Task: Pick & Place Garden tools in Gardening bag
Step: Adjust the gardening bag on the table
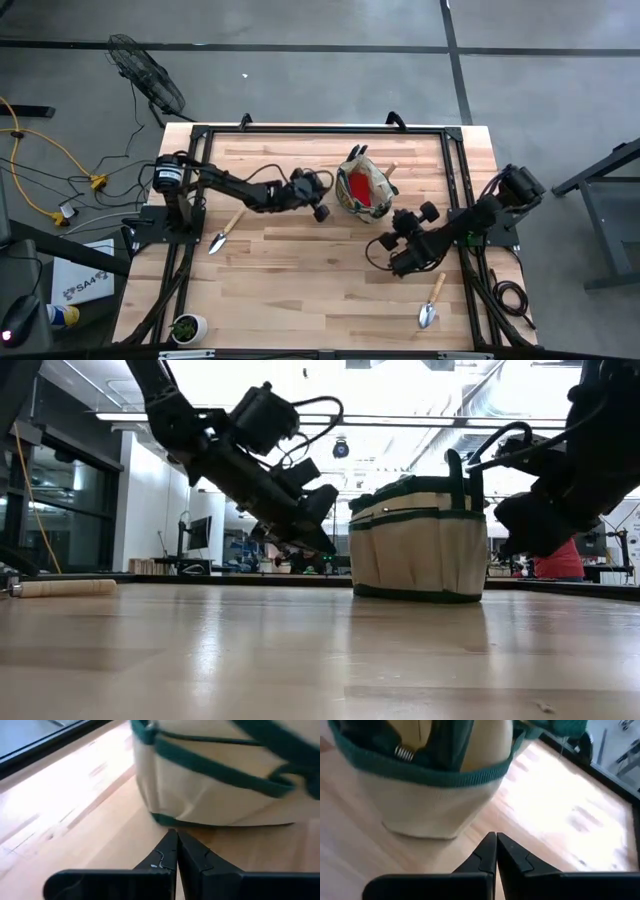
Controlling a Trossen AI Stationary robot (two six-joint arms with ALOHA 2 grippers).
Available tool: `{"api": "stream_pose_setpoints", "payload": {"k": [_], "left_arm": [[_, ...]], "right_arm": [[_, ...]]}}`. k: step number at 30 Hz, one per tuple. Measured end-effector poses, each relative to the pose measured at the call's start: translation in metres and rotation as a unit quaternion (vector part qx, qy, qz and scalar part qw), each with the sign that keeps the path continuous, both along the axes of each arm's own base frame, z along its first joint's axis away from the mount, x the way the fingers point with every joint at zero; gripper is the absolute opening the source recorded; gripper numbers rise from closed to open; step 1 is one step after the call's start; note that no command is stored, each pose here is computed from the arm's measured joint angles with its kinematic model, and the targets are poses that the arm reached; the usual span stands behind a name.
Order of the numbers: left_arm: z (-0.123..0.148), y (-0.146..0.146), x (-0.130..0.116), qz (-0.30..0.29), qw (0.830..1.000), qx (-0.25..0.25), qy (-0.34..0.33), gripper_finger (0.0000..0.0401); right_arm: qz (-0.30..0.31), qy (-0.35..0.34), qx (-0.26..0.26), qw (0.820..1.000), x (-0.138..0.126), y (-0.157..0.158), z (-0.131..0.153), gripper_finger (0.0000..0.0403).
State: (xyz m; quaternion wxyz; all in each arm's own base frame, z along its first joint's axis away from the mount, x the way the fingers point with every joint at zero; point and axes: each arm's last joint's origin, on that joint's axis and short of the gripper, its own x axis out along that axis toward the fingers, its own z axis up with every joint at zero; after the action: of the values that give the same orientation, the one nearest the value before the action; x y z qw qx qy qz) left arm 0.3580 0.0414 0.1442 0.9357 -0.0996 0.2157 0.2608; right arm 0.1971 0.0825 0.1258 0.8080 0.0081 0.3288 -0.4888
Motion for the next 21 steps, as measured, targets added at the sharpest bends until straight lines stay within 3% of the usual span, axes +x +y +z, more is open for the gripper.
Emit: {"api": "stream_pose_setpoints", "payload": {"k": [7, 12, 21], "left_arm": [[-0.008, 0.028, -0.009, 0.034, 0.998, -0.006, 0.049, 0.0000], [-0.004, 0.049, -0.011, 0.041, 0.999, -0.003, 0.029, 0.0000], [0.007, 0.086, -0.014, -0.011, 1.000, 0.009, -0.003, 0.0000]], "right_arm": [[0.025, -0.014, 0.062, 0.998, -0.008, 0.011, 0.015, 0.0003], [0.095, -0.060, 0.097, 0.989, -0.006, 0.029, 0.027, 0.0003], [0.209, -0.133, 0.120, 0.961, 0.013, 0.038, 0.015, 0.0003]]}}
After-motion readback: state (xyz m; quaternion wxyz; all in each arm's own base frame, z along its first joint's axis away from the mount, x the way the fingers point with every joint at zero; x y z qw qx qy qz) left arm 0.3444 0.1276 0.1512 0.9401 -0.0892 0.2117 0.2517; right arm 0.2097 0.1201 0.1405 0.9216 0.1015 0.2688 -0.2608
